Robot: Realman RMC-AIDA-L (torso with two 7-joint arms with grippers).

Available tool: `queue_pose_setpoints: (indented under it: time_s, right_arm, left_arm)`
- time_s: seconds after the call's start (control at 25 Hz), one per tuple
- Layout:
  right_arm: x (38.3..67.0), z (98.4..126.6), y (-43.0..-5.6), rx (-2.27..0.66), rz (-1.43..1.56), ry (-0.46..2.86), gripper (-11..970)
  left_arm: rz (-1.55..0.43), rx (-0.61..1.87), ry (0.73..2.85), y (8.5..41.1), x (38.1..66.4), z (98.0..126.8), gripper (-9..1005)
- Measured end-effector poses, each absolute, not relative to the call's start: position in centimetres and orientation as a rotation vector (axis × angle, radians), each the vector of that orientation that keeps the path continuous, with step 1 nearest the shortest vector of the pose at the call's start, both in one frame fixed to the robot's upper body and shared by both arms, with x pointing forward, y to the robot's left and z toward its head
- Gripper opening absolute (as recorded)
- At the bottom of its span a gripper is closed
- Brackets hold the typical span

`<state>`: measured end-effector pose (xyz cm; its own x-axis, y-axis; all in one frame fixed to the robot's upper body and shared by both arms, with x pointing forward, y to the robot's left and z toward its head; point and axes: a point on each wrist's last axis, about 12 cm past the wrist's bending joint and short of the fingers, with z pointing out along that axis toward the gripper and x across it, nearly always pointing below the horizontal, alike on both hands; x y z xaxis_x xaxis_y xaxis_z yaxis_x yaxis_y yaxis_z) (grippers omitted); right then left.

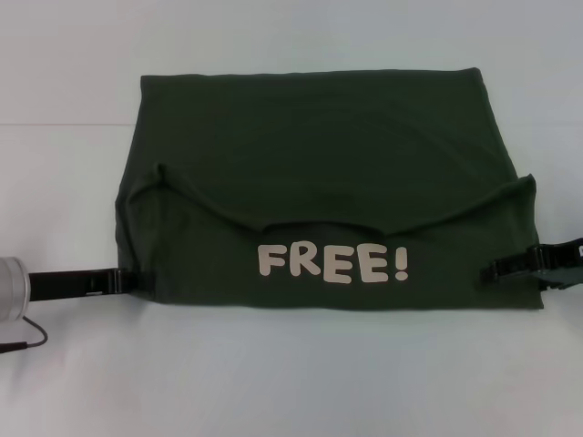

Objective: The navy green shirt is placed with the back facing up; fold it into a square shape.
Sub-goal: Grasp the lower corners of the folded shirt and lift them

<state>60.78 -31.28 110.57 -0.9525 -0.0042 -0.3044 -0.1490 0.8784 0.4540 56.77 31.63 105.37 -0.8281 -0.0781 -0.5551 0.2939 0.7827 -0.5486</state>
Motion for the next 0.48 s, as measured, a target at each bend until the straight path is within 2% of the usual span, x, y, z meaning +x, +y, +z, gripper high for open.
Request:
queue_pose_setpoints:
  time_s: [0.48]
  right_arm:
    - [60.81,110.25,-31.08,-0.113,0.687,2.744,918]
  left_arm:
    - [-0.867,0.162,2.403,31.65,56.8,105.42,39]
